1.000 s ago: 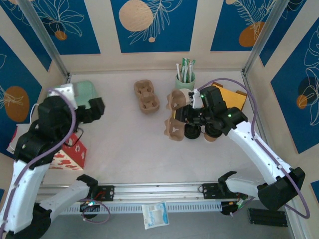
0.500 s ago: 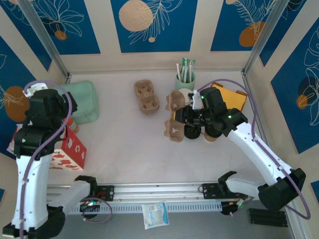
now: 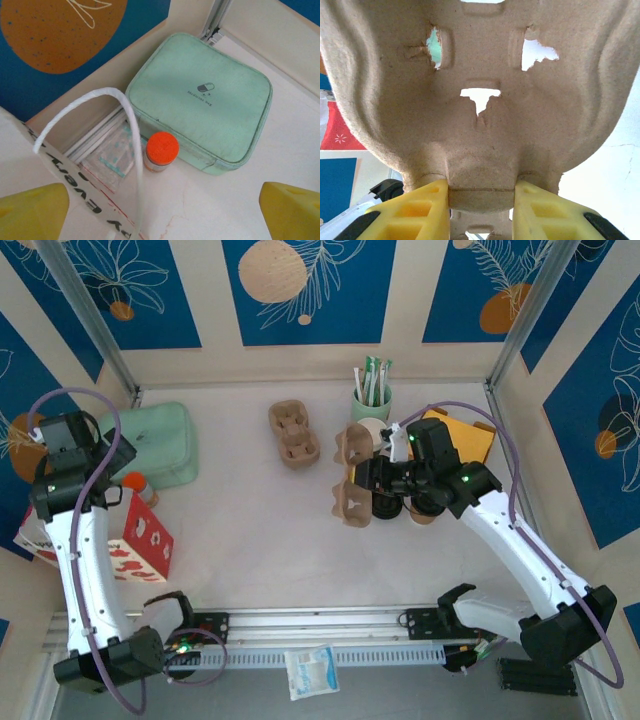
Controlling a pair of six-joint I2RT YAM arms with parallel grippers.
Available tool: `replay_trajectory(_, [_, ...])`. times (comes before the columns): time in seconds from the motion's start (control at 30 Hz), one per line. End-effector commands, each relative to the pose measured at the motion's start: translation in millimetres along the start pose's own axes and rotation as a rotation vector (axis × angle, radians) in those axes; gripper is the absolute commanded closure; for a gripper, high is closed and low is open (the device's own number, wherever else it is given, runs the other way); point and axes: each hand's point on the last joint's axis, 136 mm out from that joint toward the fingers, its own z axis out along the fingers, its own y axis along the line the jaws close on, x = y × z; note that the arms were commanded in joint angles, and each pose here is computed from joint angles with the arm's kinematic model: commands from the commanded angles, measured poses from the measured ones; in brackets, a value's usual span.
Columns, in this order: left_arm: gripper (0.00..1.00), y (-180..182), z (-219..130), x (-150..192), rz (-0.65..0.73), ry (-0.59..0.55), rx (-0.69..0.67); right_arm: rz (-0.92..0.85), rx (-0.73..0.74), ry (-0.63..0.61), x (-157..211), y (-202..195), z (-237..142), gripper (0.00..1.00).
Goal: Pack the takeout coffee
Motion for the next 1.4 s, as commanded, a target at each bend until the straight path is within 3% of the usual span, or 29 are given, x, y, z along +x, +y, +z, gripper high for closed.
replay_trajectory(0.0, [0.09,-4.1,8.4,-5.7,-0.012,-0.007,0.028,-0.015,-0.028,0.004,3.2,1.9,-4.1,0.69])
replay_trajectory(0.27, [0.31,-8.9,23.1,1.0,0.002,0.015,0.059,-0.007,-0.029,0.004,1.3,-1.1,-3.1,0.69])
replay_trajectory(0.33, [0.43,-13.4,23.3,4.3,-0.001,0.019,0.090,-0.005,-0.028,0.004,0.5,-2.2,-2.8,0.69])
replay_trajectory(0.5, [0.85,-28.2,14.1,10.0,-0.056,0.018,0.200,-0.001,-0.030,0.007,-0.8,-3.6,-1.6,0.69])
replay_trajectory(0.6, [1.00,-36.8,6.3,11.9,-0.106,0.019,0.263,-0.002,-0.031,0.008,-0.9,-4.1,-1.6,0.69])
replay_trajectory(1.0, [1.00,-72.7,-25.9,18.0,-0.321,0.040,0.511,0.005,-0.028,0.001,-2.1,-8.2,-5.3,0.69])
replay_trajectory(1.37, [1.00,-134.0,-58.9,32.3,-0.269,0.075,0.696,0.003,-0.015,-0.019,-8.8,-8.5,-11.6,0.69])
